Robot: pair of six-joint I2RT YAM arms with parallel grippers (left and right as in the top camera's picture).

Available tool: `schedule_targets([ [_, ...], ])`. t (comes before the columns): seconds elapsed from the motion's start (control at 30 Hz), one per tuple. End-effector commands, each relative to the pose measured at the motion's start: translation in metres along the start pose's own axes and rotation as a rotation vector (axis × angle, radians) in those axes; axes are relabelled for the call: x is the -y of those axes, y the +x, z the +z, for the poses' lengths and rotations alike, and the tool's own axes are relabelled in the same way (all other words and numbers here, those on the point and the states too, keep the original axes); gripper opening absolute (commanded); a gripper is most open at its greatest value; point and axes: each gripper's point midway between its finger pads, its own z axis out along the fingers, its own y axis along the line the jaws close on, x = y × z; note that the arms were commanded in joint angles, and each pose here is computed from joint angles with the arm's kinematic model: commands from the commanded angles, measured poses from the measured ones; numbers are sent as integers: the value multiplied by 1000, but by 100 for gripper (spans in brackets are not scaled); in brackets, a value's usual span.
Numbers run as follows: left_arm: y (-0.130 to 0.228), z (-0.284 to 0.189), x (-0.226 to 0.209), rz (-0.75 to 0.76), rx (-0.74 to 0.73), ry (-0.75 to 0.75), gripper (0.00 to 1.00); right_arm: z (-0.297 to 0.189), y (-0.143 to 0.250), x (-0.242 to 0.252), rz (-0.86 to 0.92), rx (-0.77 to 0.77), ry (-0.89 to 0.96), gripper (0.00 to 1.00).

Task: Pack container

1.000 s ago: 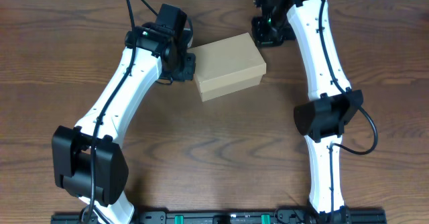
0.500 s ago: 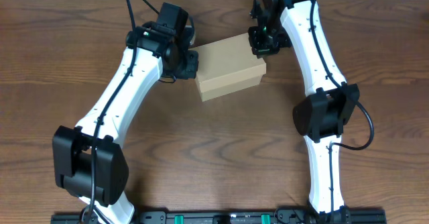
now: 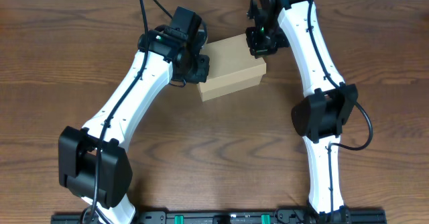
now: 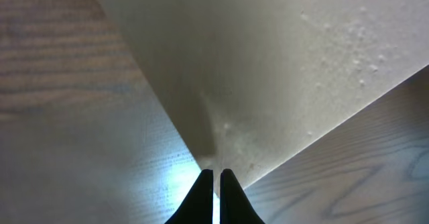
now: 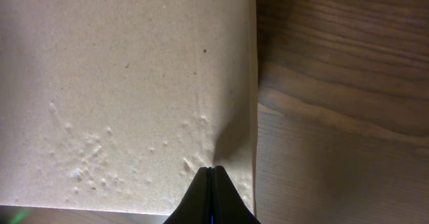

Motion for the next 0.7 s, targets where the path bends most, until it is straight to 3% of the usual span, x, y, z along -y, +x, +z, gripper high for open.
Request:
schedule_targets([
  [0.0,8,18,1,-33,-60,15,6,9,3,-8,-40,-24,7,2],
  [0.43,24,58,2,-27,-163,36,6,51,18,-7,-45,-118,16,1],
  [0.67,20,56,4,-9,-151,39,6,43,3,-10,-53,-43,8,2],
])
